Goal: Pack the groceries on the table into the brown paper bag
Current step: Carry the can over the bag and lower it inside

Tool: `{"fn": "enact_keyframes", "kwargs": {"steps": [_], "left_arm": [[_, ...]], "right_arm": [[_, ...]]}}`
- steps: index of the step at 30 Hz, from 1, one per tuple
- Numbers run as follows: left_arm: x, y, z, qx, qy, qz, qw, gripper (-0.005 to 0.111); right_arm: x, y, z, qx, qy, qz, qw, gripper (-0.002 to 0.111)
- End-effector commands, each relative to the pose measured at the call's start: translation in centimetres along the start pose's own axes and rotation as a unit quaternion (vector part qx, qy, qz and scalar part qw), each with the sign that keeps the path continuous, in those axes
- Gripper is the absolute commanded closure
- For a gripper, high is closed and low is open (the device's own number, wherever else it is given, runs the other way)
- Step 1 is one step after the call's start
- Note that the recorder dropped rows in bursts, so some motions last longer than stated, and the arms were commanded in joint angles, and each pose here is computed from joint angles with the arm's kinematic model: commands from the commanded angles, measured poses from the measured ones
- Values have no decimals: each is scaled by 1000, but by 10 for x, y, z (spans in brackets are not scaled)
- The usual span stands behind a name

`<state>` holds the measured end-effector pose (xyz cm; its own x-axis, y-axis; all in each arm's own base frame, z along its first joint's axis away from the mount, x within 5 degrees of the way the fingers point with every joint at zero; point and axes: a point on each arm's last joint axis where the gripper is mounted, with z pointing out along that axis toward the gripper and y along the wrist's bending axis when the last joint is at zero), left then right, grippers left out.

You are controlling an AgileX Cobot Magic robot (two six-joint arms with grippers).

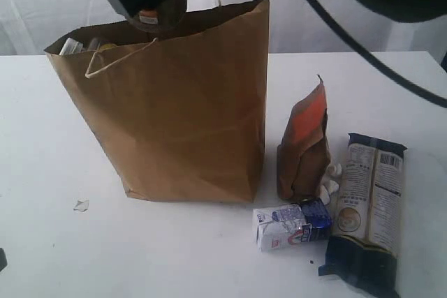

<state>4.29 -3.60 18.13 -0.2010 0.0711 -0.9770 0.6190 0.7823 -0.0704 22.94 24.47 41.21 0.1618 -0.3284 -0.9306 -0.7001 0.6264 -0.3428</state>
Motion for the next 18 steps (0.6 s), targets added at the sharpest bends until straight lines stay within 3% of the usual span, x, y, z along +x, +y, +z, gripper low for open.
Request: {"fn": "enact_keyframes", "kwargs": {"steps": [1, 18], "left_arm": [[1, 0, 0, 2, 1, -4, 1000, 107], [1, 0, 0, 2, 1, -4, 1000, 107]], "right_arm": [[-3, -11, 1, 18, -19, -12, 1000, 108], [32, -26, 17, 34, 86, -17, 996, 108]]}}
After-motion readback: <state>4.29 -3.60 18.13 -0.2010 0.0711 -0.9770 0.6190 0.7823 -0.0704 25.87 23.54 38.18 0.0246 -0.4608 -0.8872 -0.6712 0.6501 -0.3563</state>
